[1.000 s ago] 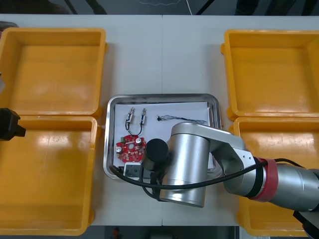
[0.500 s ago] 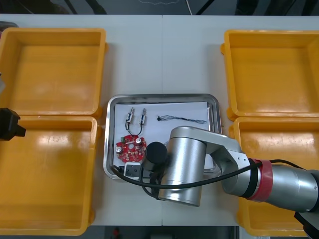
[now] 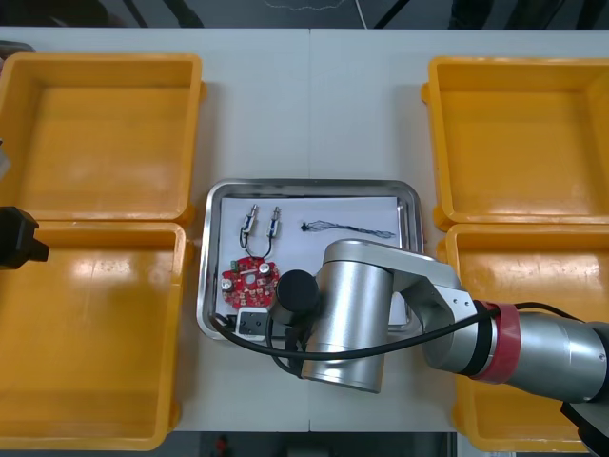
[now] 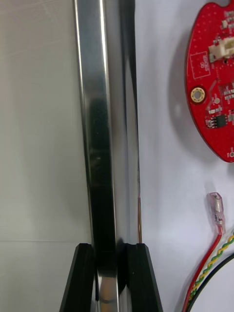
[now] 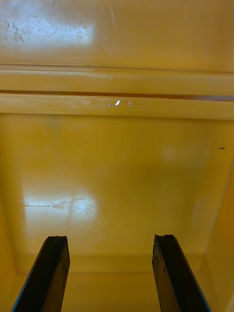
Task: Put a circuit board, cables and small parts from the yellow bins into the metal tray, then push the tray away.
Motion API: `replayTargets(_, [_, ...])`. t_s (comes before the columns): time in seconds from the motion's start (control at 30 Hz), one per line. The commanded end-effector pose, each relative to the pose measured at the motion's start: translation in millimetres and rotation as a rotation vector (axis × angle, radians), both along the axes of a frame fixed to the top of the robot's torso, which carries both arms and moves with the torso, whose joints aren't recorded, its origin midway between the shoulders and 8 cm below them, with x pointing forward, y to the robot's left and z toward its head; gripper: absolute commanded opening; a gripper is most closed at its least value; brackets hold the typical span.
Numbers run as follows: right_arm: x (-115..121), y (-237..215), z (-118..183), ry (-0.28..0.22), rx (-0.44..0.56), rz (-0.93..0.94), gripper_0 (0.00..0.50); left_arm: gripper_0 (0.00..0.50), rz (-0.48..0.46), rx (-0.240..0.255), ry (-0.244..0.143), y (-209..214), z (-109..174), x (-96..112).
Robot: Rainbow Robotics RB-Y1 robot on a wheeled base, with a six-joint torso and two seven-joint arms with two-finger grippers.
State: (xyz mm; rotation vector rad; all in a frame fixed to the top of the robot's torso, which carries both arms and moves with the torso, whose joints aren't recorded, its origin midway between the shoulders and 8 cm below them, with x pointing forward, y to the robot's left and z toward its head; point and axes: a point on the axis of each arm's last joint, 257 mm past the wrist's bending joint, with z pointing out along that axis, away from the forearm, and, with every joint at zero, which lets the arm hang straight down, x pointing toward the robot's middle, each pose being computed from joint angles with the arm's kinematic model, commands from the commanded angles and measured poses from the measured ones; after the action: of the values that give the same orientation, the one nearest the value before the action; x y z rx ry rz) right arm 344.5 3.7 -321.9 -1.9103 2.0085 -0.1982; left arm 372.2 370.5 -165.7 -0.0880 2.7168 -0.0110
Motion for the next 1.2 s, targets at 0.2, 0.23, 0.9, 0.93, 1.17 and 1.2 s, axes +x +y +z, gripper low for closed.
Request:
replayTargets(0.2, [24, 12, 28, -0.095, 0.002, 0.061, 0.000, 0.500, -0.057, 0.079, -0.019, 16, 14, -5])
replayTargets(0.23, [24, 11, 28, -0.095, 0.000, 0.059, 0.000, 0.500, -0.057, 0.079, -0.019, 16, 14, -5])
replayTargets(0.9, [75, 2, 66, -0.192, -0.060, 0.057, 0.000, 0.500, -0.057, 0.079, -0.019, 16, 14, -5])
replayTargets(0.93, [76, 3, 68, -0.196, -0.062, 0.058, 0.000, 0.500, -0.057, 0.079, -0.019, 16, 14, -5])
replayTargets(1.17, [84, 8, 81, -0.225, -0.064, 0.072, 0.000, 0.500, -0.057, 0.079, -0.019, 16, 14, -5])
replayTargets(1.2, [85, 9, 82, -0.221, -0.067, 0.074, 0.000, 0.500, -0.057, 0.079, -0.019, 16, 14, -5])
